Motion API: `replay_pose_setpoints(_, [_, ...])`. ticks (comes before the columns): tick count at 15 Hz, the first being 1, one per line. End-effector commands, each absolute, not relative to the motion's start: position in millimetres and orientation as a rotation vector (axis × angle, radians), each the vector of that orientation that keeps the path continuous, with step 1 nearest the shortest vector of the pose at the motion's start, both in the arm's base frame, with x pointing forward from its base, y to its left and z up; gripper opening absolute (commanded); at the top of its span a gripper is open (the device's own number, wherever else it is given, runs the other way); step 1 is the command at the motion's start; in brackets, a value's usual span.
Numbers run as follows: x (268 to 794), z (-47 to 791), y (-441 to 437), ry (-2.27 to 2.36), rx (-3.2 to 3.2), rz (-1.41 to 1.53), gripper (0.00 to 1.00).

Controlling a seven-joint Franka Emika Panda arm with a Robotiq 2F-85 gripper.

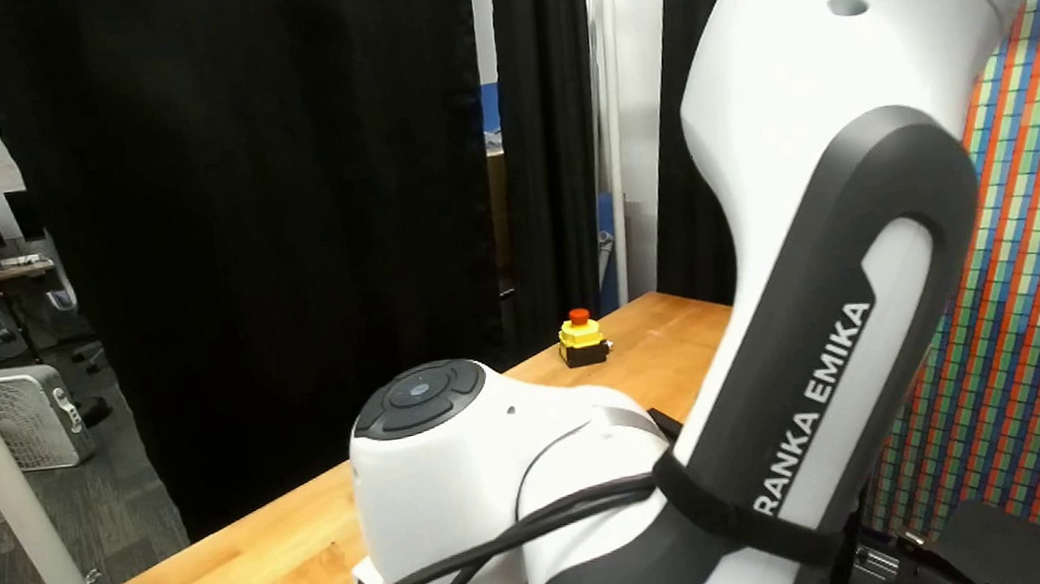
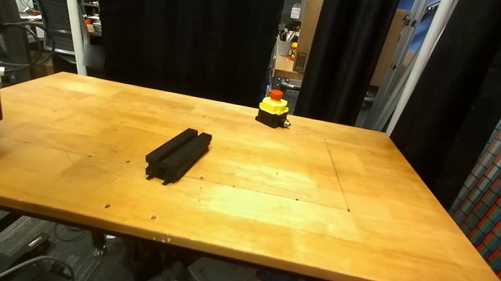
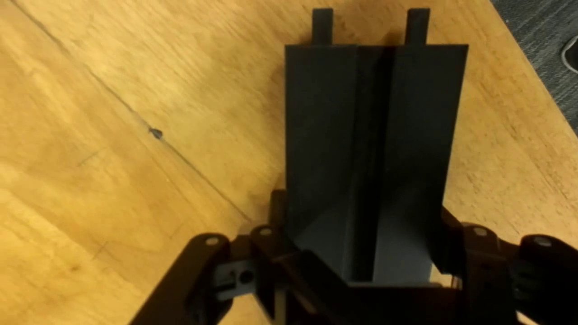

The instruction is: Pile up all the black objects on the table

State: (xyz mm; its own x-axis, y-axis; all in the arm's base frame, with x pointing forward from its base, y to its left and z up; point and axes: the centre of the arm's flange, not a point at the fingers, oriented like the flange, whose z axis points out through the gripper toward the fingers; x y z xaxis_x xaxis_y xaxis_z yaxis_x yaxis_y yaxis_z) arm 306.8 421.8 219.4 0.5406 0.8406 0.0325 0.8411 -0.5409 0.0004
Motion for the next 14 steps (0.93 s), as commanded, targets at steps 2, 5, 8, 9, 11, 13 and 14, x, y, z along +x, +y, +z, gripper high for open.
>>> replay_pose_setpoints(2, [333.2, 241.3, 402.2, -1.45, -2.8, -0.087, 0.45])
replay_pose_setpoints(5, [354.6, 257.1, 384.0, -1.408, -2.837, -0.096, 0.45])
replay_pose_setpoints(8, [378.4, 279.1, 360.1, -1.358, -2.885, -0.112, 0.45])
replay_pose_setpoints(9, [385.4, 284.4, 351.4, -1.34, -2.901, -0.118, 0.45])
replay_pose_setpoints(11, [402.0, 296.6, 328.6, -1.28, -2.941, -0.141, 0.45])
replay_pose_setpoints(13, [420.8, 311.7, 301.3, -1.207, -2.976, -0.165, 0.45])
replay_pose_setpoints(14, [428.9, 316.3, 289.3, -1.171, -2.995, -0.179, 0.45])
